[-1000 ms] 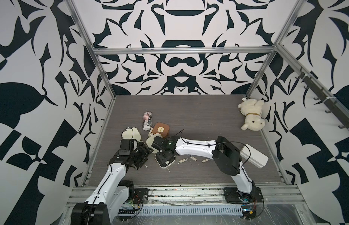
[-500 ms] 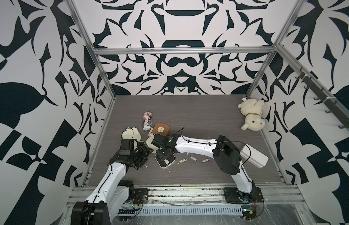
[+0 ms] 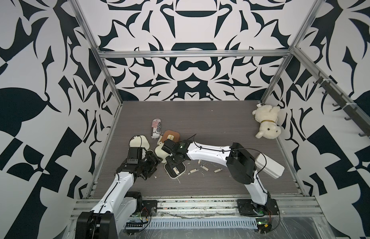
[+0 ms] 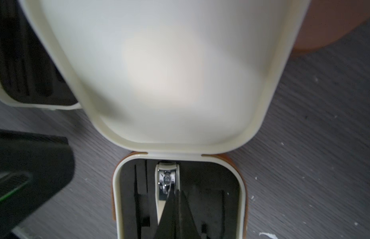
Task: Organize nail clipper sets
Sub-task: Place the nail clipper in the storage box.
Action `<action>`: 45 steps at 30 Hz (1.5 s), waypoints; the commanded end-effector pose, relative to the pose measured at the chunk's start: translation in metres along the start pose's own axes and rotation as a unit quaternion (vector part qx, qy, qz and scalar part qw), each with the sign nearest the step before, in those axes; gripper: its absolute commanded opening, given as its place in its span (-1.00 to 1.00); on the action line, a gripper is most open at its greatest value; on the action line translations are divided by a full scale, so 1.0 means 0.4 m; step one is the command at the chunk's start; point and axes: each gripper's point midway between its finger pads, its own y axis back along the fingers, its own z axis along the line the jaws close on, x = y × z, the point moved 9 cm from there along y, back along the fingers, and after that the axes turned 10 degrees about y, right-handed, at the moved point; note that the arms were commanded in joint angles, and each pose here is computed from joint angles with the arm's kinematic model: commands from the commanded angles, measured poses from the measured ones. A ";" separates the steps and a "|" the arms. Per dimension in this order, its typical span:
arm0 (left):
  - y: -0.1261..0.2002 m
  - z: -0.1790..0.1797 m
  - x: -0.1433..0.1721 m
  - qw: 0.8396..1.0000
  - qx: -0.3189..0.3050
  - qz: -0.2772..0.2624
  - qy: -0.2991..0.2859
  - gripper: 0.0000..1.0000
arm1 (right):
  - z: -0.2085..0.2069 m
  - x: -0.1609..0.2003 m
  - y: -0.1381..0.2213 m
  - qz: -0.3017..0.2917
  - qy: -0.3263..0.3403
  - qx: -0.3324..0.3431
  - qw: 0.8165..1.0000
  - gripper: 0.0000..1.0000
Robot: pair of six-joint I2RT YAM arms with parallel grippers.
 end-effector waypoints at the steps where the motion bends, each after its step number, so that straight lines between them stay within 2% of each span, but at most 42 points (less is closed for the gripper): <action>1: 0.008 -0.022 -0.005 1.000 0.011 -0.003 -0.015 0.46 | 0.019 -0.036 0.038 -0.028 0.001 -0.018 0.999 -0.92; 16: 0.006 -0.017 -0.003 1.000 0.010 -0.003 -0.015 0.46 | 0.017 -0.018 -0.026 0.005 -0.002 -0.017 1.000 -0.95; 34: 0.004 -0.012 -0.001 1.000 0.011 -0.003 -0.012 0.46 | 0.005 0.091 -0.100 0.061 -0.009 0.020 0.998 -1.00; 38: 0.005 -0.012 -0.001 1.000 0.012 -0.003 -0.013 0.46 | 0.010 0.080 -0.087 0.051 -0.007 0.020 0.998 -1.00; 45: 0.001 -0.013 0.000 1.000 0.008 0.000 -0.013 0.46 | 0.032 -0.019 0.010 -0.010 0.007 0.012 1.000 -0.94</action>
